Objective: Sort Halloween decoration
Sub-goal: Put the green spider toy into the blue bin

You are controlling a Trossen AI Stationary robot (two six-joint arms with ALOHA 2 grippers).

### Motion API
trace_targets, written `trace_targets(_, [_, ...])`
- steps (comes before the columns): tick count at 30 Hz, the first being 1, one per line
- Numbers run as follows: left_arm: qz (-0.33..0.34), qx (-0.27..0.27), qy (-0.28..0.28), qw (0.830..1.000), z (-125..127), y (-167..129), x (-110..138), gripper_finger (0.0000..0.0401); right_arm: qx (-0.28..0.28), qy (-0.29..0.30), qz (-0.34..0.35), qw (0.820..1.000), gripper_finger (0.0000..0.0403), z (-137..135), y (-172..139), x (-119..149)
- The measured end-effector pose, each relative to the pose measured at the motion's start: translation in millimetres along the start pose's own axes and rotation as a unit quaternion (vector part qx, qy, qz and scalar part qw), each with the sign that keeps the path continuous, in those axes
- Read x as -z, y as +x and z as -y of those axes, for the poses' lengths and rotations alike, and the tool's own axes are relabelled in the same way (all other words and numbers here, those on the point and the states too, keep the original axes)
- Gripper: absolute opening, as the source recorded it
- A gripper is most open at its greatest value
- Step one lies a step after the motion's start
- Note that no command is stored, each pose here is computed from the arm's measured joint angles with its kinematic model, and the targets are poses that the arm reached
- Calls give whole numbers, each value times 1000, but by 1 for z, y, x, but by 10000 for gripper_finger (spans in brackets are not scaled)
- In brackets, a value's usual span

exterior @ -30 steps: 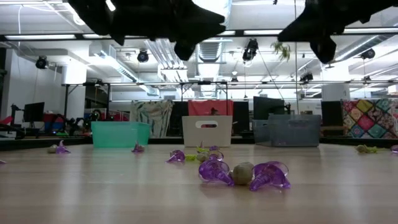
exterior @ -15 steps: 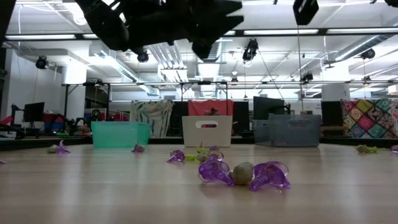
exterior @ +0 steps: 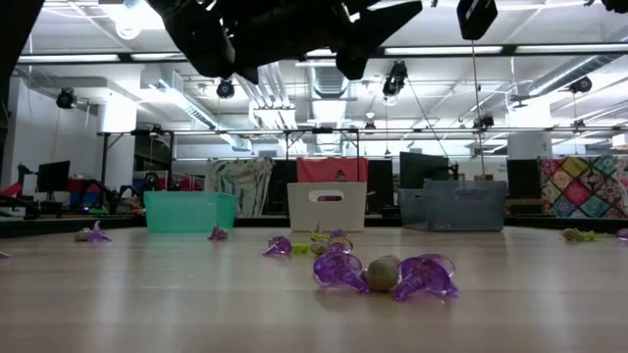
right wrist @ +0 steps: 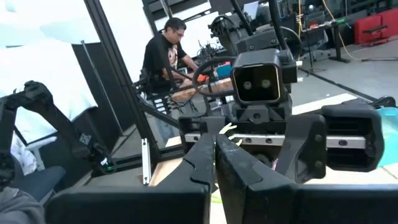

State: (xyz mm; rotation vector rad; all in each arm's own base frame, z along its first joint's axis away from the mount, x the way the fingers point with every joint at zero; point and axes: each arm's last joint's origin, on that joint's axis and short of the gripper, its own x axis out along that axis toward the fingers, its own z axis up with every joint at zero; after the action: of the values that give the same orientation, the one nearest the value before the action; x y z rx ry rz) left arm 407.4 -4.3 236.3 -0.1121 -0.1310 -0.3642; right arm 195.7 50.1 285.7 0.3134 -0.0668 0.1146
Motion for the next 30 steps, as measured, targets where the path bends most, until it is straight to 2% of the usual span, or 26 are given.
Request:
trace_targets(10, [12,24,1,1000,-5,18,-3,192,-8,0,-3,1000,9,0,0,0])
trace_targets(17, [17,23,11,1000,-6,20,-7,185,-11,0,-4,1000,9,-1,0,0])
trace_targets(21, [11,19,9,1000,-6,21,-7,153,-11,-1,-4,1000,9,-1,0,0])
trace_targets(30, [6,17,6,1000,-7,21,-7,48,-11,-1,-4,1000,9,-1,0,0])
